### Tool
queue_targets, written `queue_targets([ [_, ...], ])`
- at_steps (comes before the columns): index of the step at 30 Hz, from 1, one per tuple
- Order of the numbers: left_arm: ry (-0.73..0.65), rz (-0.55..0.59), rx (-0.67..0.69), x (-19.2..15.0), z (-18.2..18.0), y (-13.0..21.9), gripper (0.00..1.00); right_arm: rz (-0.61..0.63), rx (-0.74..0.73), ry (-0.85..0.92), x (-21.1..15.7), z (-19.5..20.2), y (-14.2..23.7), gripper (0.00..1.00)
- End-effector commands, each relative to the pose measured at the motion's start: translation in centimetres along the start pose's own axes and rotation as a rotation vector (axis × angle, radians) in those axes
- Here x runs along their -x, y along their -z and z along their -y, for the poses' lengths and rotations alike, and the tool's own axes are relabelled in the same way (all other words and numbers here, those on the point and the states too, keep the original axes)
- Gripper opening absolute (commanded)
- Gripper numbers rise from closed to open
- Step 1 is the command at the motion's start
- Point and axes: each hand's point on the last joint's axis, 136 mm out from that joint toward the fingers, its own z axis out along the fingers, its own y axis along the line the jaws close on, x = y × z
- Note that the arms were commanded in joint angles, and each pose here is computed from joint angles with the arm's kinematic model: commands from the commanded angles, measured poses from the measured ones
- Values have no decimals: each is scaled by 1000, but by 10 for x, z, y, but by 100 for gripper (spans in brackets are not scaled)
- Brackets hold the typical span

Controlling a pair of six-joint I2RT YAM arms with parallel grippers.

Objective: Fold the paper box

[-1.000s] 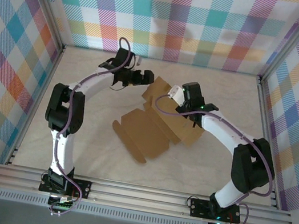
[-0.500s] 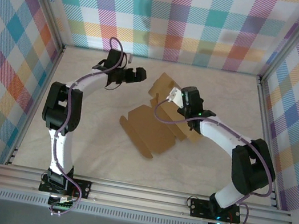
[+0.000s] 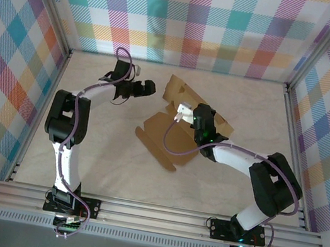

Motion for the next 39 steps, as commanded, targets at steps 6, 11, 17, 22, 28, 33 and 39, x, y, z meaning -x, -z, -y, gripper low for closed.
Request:
queue_targets([
  [6, 24, 83, 6, 19, -6, 21, 100, 14, -201, 64, 12, 22, 10, 0],
  [11, 45, 80, 16, 19, -15, 18, 100, 25, -207, 116, 16, 7, 9, 0],
  [17, 25, 77, 38, 19, -24, 17, 100, 64, -251, 133, 31, -3, 13, 0],
  [22, 39, 87, 61, 26, -42, 15, 100, 91, -283, 136, 40, -8, 17, 0],
  [28, 143, 55, 75, 35, -68, 0, 100, 107, -260, 117, 40, -20, 21, 0],
  [33, 154, 15, 53, 46, -69, -26, 98, 116, -249, 98, 41, -24, 22, 0],
  [39, 123, -44, -23, 56, -58, -54, 88, 142, -222, 60, 43, -25, 29, 0],
])
